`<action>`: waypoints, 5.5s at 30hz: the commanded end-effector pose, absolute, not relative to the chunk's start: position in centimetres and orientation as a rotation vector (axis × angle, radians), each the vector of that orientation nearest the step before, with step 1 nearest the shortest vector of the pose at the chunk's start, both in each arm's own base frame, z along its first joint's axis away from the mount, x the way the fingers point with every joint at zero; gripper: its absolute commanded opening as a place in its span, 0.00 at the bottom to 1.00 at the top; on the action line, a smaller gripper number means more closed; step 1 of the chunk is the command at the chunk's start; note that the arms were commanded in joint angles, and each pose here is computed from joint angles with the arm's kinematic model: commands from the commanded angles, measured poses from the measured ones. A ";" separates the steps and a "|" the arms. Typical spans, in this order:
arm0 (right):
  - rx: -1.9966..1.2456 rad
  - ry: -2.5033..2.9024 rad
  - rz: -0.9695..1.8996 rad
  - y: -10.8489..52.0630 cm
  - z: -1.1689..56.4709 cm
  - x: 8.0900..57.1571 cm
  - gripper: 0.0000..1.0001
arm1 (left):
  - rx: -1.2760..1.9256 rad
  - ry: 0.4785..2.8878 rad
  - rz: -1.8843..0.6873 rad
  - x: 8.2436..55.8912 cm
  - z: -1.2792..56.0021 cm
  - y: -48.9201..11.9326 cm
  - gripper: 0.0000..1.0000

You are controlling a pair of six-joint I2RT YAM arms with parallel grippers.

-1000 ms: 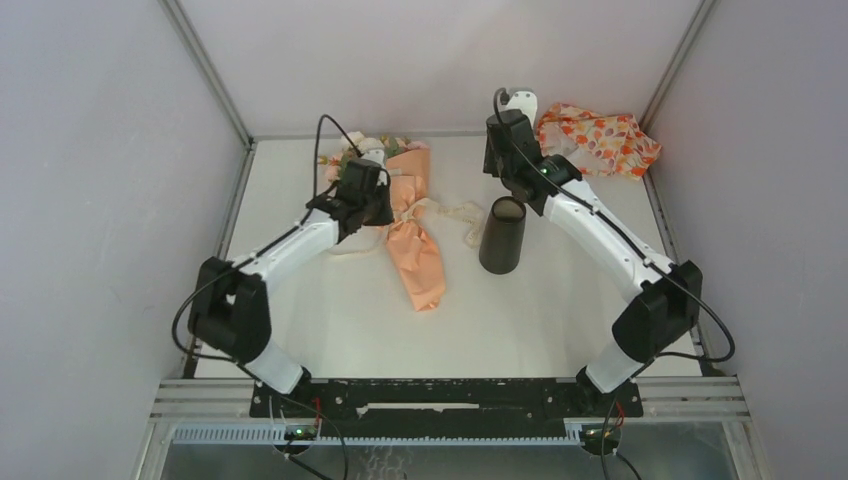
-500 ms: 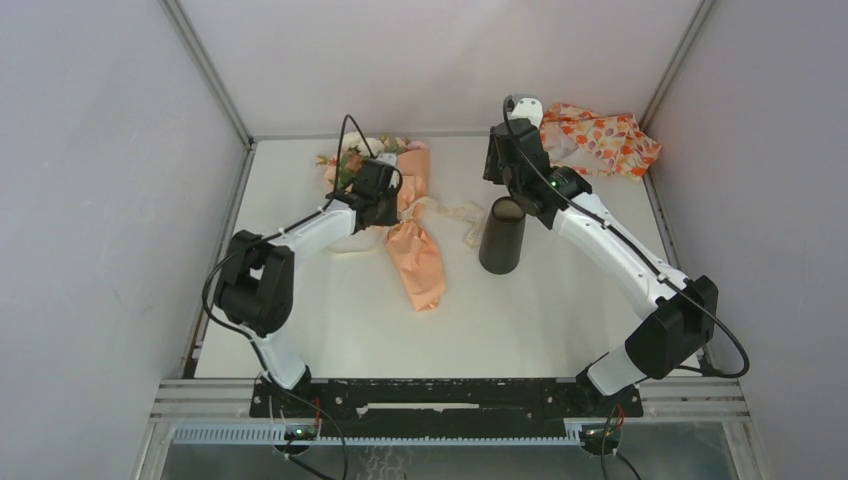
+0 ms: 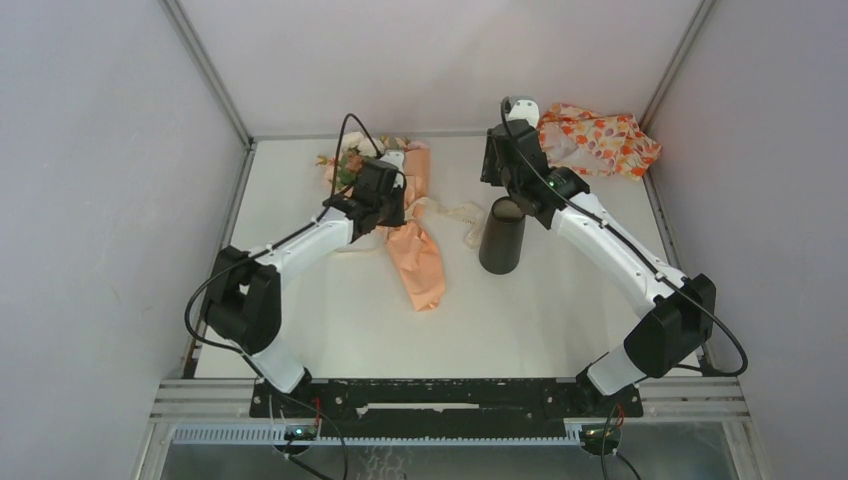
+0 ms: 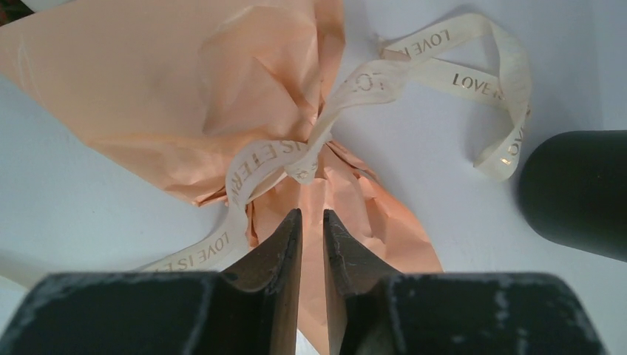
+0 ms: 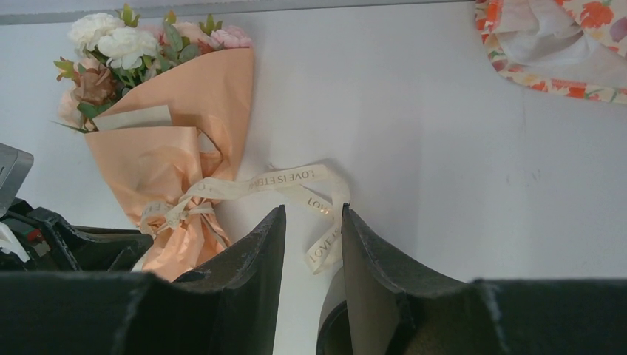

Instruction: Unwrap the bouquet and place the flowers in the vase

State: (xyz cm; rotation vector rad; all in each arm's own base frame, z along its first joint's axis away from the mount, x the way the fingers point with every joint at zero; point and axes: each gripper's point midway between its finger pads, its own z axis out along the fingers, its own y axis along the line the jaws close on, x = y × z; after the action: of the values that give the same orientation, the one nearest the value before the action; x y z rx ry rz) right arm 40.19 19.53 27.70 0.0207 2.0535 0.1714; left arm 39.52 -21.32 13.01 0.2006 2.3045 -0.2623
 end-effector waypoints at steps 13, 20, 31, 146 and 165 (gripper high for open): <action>0.066 2.012 0.210 19.1 28.6 40.1 0.42 | 0.268 2.352 -0.053 41.7 8.9 -20.0 0.23; 0.060 2.017 0.221 19.2 28.5 39.7 0.42 | 0.261 2.339 -0.020 43.0 8.9 -20.1 0.25; 0.055 2.022 0.234 19.2 28.3 39.6 0.41 | 0.280 2.373 -0.088 42.3 7.2 -21.0 0.27; -0.364 2.580 0.657 35.7 8.7 34.4 0.40 | -0.254 1.414 -0.373 26.9 54.9 -6.2 0.21; -0.277 2.492 0.613 35.0 12.4 40.8 0.46 | -0.186 2.122 -0.576 36.9 18.9 -17.5 0.27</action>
State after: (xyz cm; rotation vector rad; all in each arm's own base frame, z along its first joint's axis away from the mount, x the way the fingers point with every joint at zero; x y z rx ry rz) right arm 39.97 34.76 14.04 -0.2722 2.4572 0.6418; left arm 34.84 -14.78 17.37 -0.1956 2.2303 -0.3987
